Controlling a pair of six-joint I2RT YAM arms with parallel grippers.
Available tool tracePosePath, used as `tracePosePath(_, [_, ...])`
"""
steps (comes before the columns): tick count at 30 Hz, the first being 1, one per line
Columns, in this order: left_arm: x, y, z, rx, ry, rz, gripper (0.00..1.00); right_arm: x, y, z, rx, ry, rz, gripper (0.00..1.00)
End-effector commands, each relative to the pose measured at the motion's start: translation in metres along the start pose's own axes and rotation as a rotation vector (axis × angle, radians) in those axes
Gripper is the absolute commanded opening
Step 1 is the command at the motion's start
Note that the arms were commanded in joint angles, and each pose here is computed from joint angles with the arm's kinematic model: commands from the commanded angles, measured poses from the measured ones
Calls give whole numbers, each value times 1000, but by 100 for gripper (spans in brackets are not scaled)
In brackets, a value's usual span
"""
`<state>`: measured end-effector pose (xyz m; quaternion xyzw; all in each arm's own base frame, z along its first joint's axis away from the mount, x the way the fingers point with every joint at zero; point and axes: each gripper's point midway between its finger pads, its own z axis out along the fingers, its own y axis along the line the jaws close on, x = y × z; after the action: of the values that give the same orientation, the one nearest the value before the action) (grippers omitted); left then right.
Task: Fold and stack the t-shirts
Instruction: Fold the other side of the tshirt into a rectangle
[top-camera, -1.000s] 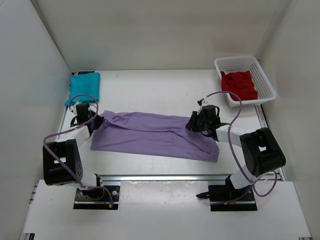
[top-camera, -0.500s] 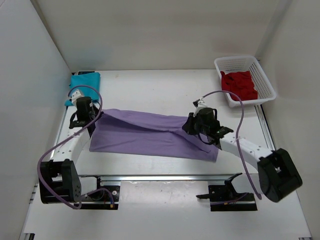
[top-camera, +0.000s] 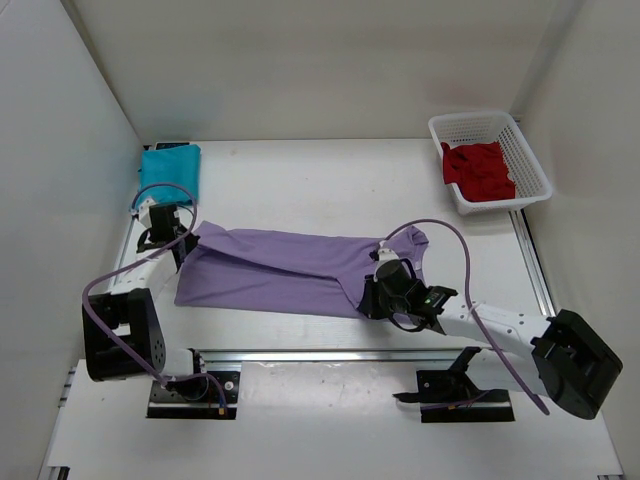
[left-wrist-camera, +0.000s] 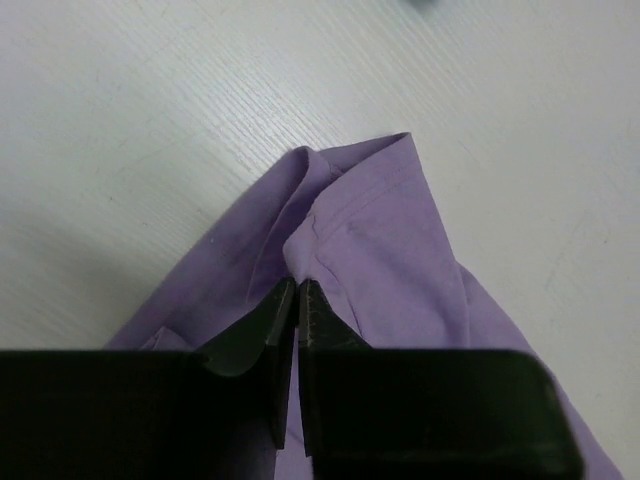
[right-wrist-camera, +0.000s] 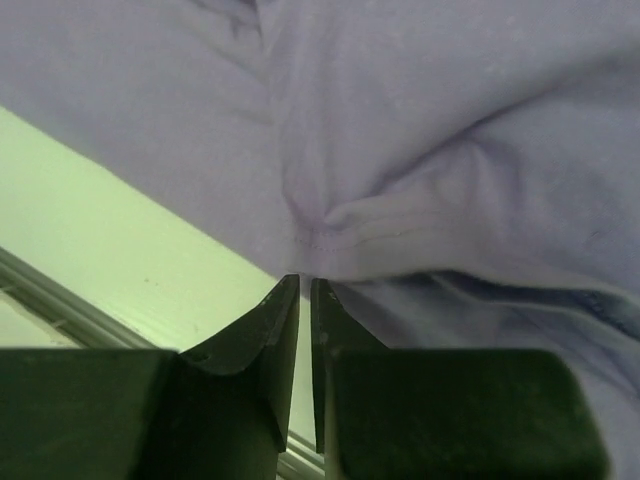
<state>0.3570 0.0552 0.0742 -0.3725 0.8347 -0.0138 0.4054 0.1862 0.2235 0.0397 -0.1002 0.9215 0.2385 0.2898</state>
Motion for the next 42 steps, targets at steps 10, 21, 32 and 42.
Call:
tracePosePath(10, [-29, 2, -37, 44, -151, -115, 37, -67, 2, -45, -93, -183, 50, 24])
tracePosePath(21, [-27, -56, 6, 148, -34, -9, 40, -167, -127, -56, 35, -481, 252, 25])
tracePosePath(32, [-29, -49, 59, 40, 33, 156, 50, -204, -172, -21, 110, -434, 271, 35])
tracePosePath(42, [-19, -46, 73, 56, 83, 156, 47, -195, -187, 3, 130, -373, 306, 28])
